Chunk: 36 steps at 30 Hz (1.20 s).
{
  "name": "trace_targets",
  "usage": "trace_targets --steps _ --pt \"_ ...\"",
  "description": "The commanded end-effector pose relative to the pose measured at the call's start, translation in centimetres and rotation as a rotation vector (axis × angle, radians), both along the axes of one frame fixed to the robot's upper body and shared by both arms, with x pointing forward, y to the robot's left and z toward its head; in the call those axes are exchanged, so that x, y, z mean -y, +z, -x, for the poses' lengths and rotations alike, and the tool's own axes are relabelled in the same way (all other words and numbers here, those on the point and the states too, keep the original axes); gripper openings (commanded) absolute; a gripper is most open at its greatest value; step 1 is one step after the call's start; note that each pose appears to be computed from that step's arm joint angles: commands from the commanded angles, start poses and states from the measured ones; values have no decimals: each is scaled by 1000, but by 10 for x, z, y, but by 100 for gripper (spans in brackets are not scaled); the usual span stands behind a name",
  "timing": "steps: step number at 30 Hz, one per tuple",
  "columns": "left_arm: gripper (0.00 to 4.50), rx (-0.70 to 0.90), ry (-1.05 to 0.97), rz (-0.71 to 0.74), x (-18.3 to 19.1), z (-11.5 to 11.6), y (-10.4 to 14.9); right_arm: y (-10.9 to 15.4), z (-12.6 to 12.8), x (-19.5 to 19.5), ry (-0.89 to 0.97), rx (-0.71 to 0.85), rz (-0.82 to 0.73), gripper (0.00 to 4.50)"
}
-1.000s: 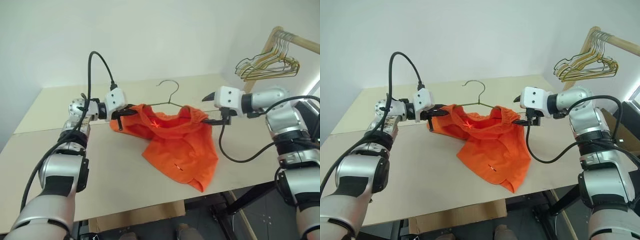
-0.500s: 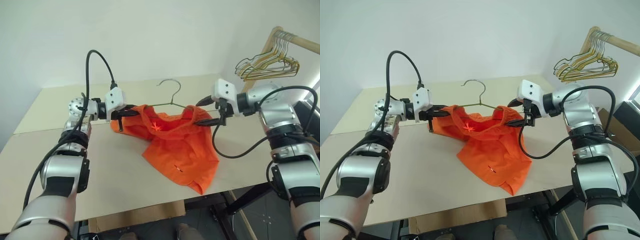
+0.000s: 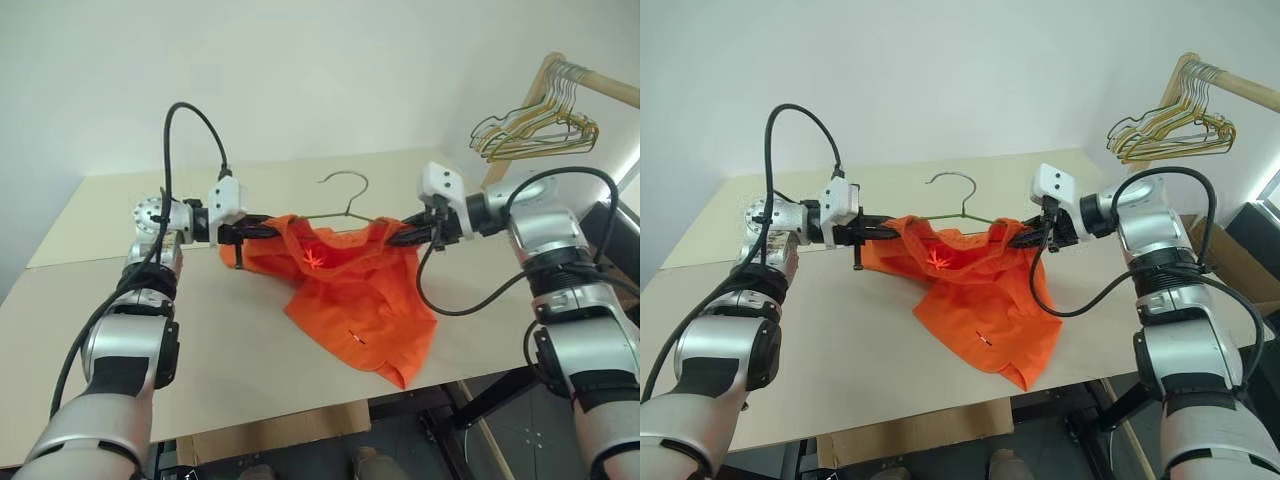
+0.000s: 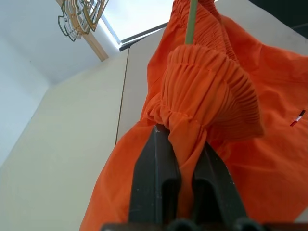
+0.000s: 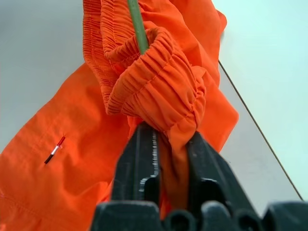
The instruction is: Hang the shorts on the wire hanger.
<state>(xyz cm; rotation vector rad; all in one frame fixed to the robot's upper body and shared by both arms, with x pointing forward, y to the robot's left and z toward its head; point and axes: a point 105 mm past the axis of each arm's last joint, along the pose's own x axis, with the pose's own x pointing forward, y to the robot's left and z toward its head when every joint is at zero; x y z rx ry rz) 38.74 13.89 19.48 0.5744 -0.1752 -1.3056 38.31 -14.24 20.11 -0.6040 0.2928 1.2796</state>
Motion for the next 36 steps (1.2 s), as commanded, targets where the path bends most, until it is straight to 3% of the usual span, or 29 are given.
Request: trace_targets --steps 1,5,10,20,24,30,36 --pt "0 45 -18 12 1 1 14 24 -1 -6 14 45 -61 2" --pt "0 21 44 -33 -4 -5 6 25 -1 -6 2 37 -75 2" --pt "135 0 173 -52 -22 -16 9 27 5 -1 -1 -26 -96 0" --pt "448 11 276 215 -58 -20 71 26 21 14 -33 -191 -183 0" --pt "448 41 326 226 -69 -20 77 39 23 23 -95 -247 -280 0" --pt "448 70 225 442 -64 -7 94 50 34 48 -252 -215 -296 0" --pt "448 90 127 451 -37 14 79 44 34 69 -533 -211 -326 0"
